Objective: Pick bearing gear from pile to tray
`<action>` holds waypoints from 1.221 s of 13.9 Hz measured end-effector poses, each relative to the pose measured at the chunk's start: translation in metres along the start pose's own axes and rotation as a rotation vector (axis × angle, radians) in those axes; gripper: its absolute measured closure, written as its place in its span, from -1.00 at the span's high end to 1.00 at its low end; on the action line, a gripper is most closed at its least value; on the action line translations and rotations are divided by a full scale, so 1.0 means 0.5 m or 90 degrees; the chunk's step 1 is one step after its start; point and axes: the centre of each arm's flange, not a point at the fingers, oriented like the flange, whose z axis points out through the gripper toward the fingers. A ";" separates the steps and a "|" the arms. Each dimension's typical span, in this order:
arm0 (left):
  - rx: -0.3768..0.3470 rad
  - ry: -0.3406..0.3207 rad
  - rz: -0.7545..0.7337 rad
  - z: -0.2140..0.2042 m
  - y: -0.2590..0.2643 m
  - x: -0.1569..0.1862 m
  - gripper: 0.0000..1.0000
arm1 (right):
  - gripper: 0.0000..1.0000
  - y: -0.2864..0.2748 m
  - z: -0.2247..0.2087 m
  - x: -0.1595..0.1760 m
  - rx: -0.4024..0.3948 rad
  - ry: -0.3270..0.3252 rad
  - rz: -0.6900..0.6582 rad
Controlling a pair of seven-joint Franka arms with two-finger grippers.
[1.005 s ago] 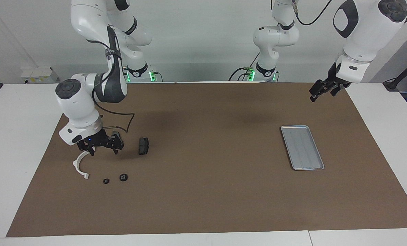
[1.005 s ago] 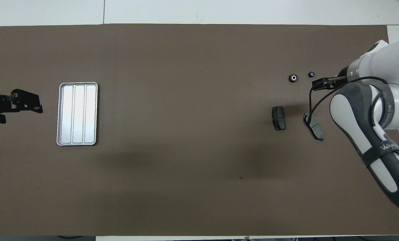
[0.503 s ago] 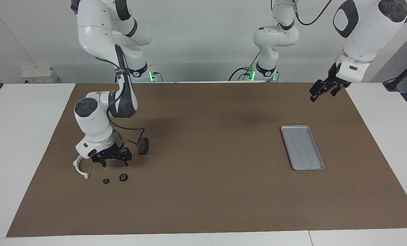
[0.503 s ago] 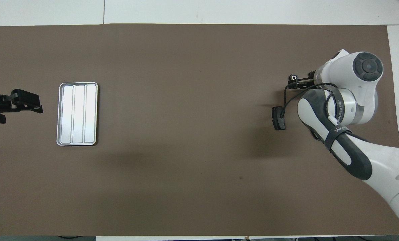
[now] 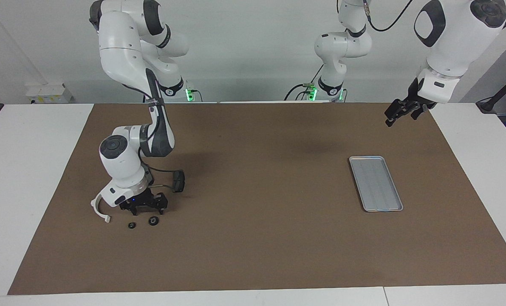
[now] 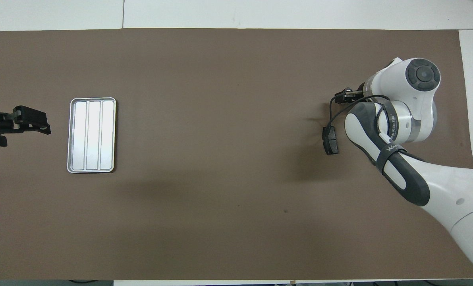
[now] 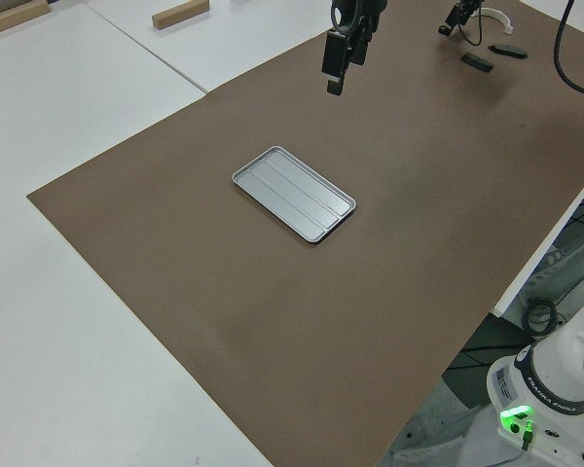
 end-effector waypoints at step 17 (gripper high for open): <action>0.000 0.000 0.000 0.000 0.000 0.000 1.00 | 1.00 -0.033 0.031 0.042 -0.009 -0.059 0.047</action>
